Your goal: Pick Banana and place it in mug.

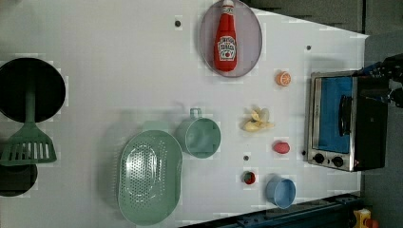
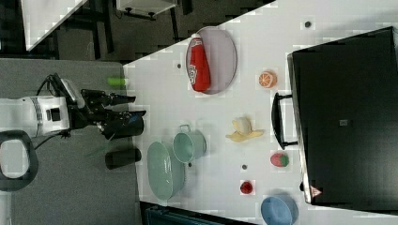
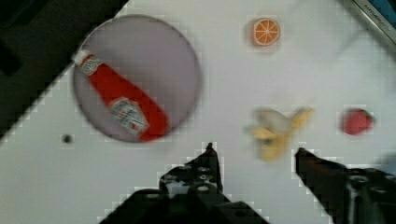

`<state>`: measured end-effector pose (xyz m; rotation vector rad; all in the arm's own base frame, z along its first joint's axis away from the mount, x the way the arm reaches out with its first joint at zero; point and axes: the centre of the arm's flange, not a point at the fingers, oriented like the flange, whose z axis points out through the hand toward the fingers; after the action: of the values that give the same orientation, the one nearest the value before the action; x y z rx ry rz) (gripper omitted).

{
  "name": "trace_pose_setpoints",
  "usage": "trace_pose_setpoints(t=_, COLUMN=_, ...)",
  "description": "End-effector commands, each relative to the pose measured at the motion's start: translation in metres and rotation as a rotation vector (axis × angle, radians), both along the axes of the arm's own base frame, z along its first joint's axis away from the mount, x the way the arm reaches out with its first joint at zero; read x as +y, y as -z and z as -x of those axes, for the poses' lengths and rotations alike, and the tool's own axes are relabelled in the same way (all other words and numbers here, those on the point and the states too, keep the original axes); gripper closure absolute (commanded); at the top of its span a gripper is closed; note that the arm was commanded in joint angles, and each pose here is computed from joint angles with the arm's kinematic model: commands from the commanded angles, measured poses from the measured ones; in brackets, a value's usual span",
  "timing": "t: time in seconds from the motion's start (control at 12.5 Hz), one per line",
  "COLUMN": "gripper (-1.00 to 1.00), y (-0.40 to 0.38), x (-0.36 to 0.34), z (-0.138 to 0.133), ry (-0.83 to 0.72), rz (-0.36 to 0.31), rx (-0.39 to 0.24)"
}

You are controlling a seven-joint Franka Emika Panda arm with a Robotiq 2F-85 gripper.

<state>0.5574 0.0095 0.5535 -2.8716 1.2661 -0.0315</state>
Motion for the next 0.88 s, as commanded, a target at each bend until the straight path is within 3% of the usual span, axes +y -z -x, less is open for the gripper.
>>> trace_pose_setpoints(t=0.08, gripper=-0.59, y=-0.072, x=-0.02, z=0.116, ry=0.027, rz=0.0, rx=0.017)
trace_pose_setpoints(t=0.24, gripper=-0.99, y=-0.069, x=-0.02, z=0.115, ry=0.026, rz=0.001, rx=0.024)
trace_pose_setpoints(t=0.64, gripper=-1.0, y=0.009, x=-0.022, z=0.1, ry=-0.032, rz=-0.004, rx=0.116)
trace_pose_setpoints(t=0.88, gripper=-1.0, y=0.081, x=-0.024, z=0.092, ry=-0.076, rz=-0.007, rx=0.122)
